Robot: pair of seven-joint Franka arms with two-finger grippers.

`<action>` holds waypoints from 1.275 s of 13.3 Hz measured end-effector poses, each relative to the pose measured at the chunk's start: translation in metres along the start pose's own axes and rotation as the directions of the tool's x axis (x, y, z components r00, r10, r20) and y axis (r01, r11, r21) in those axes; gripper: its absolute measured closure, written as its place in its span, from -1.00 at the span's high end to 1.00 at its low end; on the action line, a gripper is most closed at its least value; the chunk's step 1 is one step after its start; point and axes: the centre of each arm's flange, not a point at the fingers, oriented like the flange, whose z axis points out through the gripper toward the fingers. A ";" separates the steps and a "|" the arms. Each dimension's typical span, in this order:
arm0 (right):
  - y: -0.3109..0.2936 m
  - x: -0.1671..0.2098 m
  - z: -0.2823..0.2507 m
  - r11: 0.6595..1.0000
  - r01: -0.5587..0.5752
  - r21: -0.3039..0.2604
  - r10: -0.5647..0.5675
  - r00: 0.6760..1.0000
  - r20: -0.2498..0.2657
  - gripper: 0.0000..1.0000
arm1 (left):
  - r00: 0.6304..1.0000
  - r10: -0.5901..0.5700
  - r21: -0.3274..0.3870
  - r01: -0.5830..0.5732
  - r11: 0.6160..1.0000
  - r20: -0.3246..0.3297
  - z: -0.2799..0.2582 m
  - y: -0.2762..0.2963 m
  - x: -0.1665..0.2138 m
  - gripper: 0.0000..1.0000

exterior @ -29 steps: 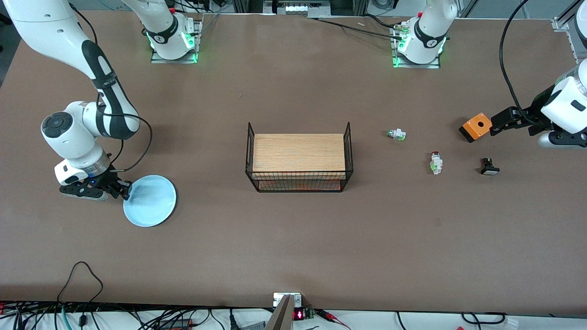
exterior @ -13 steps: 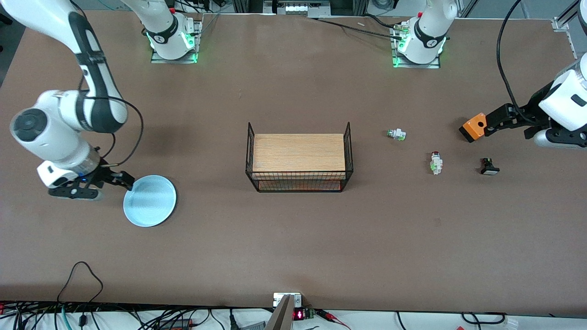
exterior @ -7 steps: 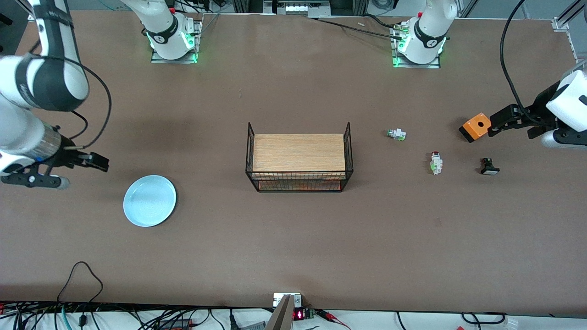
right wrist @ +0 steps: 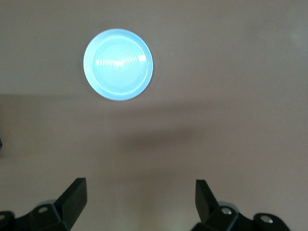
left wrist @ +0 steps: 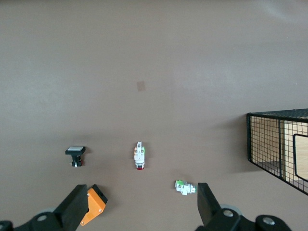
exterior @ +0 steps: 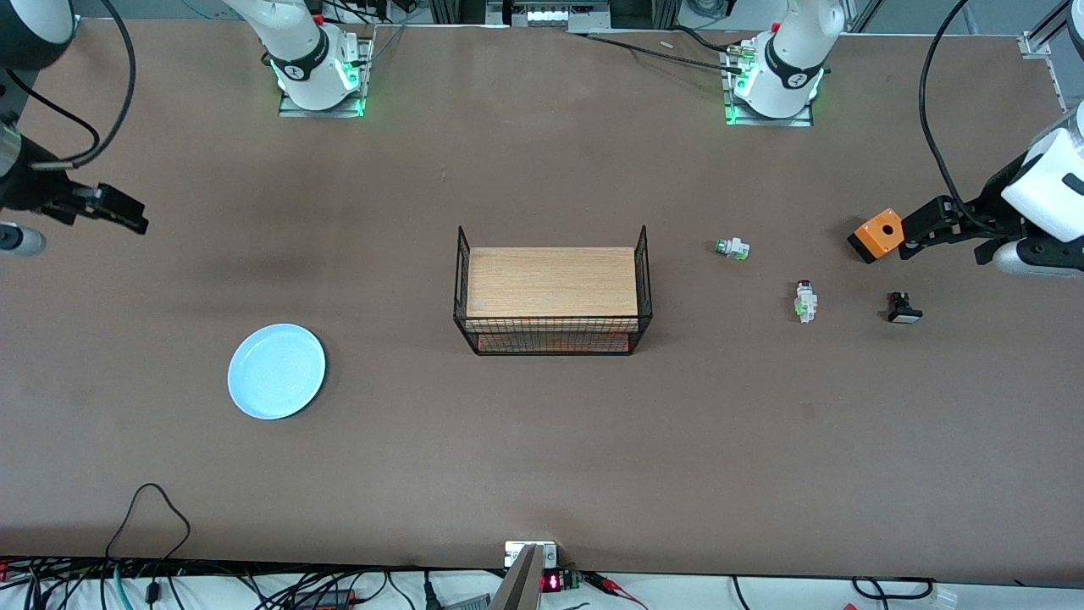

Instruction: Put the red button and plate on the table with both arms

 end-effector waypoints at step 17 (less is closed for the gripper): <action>0.000 -0.033 -0.023 0.988 0.157 0.007 -0.157 0.985 0.076 1.00 | 0.999 0.001 0.004 -0.002 1.000 0.036 -0.007 0.001 -0.009 1.00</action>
